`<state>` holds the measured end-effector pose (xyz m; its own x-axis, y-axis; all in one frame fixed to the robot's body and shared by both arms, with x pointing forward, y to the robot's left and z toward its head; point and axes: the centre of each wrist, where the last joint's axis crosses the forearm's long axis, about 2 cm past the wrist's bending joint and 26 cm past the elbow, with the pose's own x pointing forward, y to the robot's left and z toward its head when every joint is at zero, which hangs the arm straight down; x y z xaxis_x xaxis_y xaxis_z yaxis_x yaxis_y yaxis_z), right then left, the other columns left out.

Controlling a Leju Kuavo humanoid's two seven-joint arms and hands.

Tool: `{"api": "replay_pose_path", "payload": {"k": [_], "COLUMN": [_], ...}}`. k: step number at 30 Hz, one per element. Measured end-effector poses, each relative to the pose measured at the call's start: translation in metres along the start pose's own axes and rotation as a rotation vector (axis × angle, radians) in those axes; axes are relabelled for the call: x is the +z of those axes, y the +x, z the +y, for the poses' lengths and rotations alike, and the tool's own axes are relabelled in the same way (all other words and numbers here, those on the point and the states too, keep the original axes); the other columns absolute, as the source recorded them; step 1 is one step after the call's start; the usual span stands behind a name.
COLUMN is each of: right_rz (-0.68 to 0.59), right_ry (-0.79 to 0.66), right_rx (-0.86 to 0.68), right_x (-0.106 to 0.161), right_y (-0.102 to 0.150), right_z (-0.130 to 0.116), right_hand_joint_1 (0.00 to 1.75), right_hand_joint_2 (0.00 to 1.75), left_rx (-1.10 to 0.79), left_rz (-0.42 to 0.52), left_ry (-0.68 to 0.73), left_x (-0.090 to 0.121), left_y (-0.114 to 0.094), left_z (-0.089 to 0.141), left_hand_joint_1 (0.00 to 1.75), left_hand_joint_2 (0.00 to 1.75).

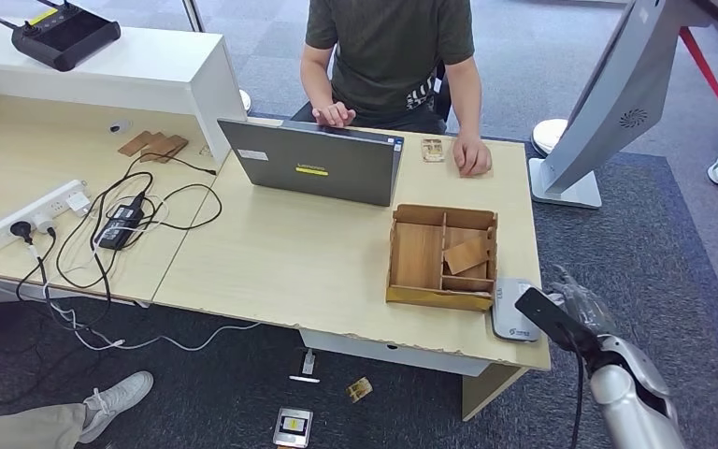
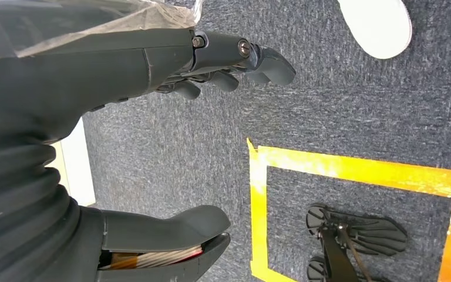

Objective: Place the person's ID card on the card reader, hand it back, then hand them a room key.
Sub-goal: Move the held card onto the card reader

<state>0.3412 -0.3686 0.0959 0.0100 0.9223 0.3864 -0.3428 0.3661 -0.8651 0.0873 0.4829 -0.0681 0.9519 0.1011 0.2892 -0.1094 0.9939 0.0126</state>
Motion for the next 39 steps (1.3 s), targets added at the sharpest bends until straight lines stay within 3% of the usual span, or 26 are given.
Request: {"api": "replay_pose_path", "payload": {"k": [13, 19, 25, 31, 39], "right_rz": [0.017, 0.028, -0.016, -0.137, -0.384], "right_ry": [0.0, -0.071, -0.208, -0.441, -0.64], "right_rx": [-0.007, 0.008, 0.021, -0.007, 0.02], "right_x": [-0.006, -0.005, -0.001, 0.005, -0.014], "right_y": [-0.001, 0.0, 0.007, 0.028, 0.084], "right_z": [-0.002, -0.014, -0.054, -0.114, -0.195], "right_hand_joint_1": [1.75, 1.75, 1.75, 1.75, 1.75], "right_hand_joint_2": [1.75, 1.75, 1.75, 1.75, 1.75], "left_rx": [-0.01, -0.018, -0.02, -0.016, -0.078], "left_rz": [-0.005, -0.003, -0.012, -0.023, -0.048], "left_ry": [-0.012, -0.014, -0.013, -0.018, -0.054], "left_x": [0.0, 0.0, 0.0, 0.0, 0.0], "left_y": [0.0, 0.0, 0.0, -0.001, 0.0], "left_z": [0.0, 0.0, 0.0, 0.0, -0.001], "left_hand_joint_1": [0.0, 0.0, 0.0, 0.0, 0.0], "left_hand_joint_2": [1.75, 1.75, 1.75, 1.75, 1.75]}}
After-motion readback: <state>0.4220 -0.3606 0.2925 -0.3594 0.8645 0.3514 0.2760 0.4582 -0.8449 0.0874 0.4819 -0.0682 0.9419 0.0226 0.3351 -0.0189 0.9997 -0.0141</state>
